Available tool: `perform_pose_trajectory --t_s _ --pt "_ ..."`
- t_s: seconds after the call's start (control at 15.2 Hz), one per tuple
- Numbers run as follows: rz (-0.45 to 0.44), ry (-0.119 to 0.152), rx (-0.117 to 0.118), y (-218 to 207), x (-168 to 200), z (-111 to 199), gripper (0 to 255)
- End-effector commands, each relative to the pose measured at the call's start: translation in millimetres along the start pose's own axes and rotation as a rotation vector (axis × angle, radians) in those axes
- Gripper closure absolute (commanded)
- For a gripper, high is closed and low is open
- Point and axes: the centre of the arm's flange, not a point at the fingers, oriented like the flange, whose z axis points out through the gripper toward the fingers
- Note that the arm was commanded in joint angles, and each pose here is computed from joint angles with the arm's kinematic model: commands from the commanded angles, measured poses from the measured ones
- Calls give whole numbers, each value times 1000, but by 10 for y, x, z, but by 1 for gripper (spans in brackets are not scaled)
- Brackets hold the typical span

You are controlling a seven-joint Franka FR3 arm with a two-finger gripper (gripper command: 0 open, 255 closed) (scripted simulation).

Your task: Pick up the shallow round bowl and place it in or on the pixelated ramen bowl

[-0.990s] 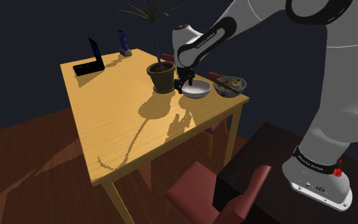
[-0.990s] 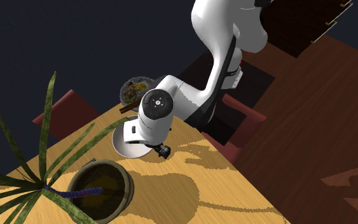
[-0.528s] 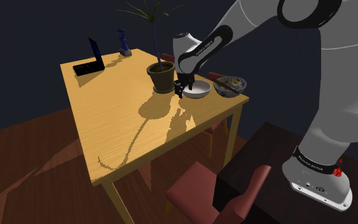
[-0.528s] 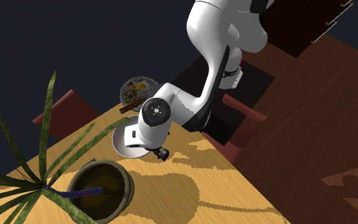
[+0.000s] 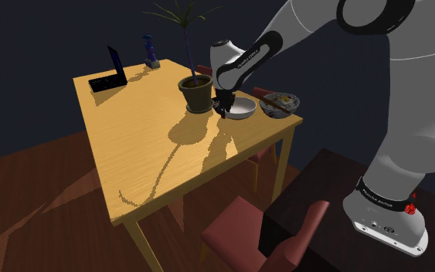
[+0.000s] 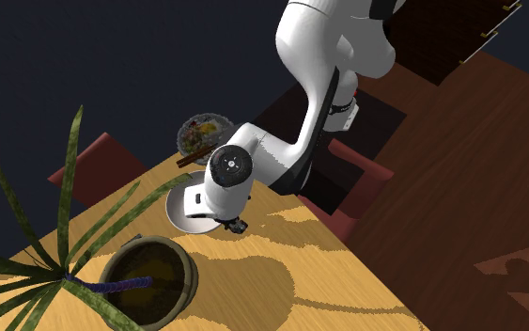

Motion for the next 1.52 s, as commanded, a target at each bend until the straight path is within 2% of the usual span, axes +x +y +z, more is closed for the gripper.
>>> perform_pose_trajectory --t_s 0.0,0.46,1.45 --pt "0 0 0 0 0 0 255" --pt "0 0 0 0 0 0 255" --pt "0 0 0 129 74 -777 255"
